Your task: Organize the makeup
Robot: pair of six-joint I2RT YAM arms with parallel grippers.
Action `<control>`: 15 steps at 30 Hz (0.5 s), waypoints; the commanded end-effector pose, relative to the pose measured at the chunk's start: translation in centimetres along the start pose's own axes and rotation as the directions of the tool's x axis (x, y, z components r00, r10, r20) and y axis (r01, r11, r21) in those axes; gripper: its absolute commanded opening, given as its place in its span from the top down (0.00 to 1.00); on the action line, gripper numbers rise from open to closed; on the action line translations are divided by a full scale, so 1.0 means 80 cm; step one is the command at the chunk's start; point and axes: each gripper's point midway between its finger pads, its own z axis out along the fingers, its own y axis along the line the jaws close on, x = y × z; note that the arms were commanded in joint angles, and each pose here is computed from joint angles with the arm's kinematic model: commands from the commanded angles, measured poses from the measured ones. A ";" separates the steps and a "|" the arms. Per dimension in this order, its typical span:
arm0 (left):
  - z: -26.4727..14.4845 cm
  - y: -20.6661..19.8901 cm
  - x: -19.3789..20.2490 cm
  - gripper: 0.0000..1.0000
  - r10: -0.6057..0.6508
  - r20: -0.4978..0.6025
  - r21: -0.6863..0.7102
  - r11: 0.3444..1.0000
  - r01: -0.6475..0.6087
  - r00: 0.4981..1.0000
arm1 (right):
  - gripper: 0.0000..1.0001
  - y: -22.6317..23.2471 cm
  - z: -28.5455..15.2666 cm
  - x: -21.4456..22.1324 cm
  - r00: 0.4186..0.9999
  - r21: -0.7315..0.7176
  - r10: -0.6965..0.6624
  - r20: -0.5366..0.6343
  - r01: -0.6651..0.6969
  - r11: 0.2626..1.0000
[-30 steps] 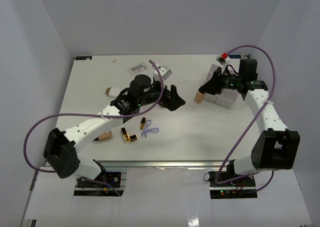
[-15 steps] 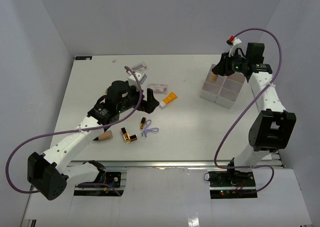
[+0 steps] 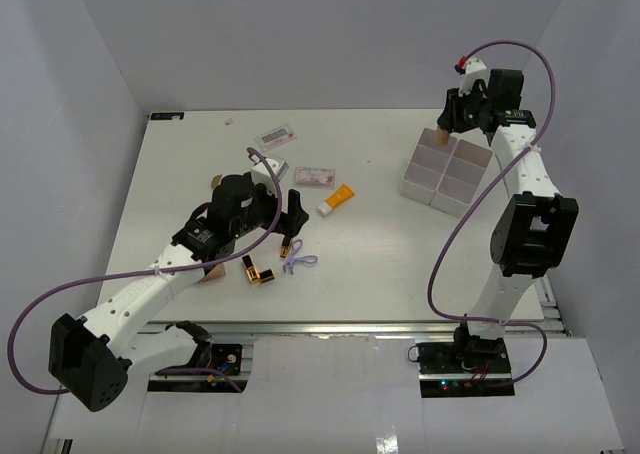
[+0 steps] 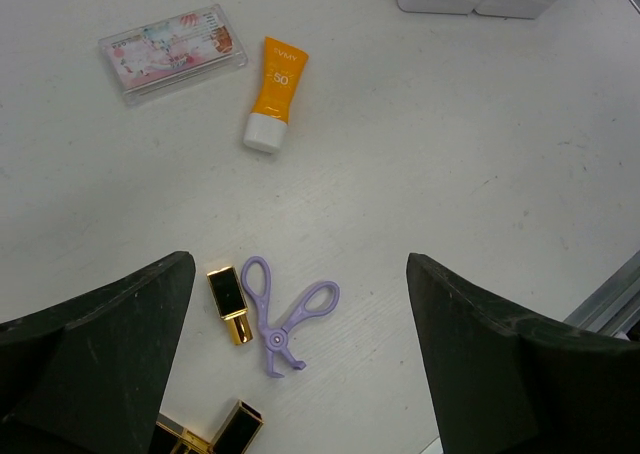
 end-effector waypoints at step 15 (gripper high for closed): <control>0.000 0.009 -0.001 0.02 0.017 0.017 -0.022 1.000 -0.017 1.000 | 0.90 -0.040 0.024 -0.014 0.989 0.120 -0.110 0.095 0.099 0.988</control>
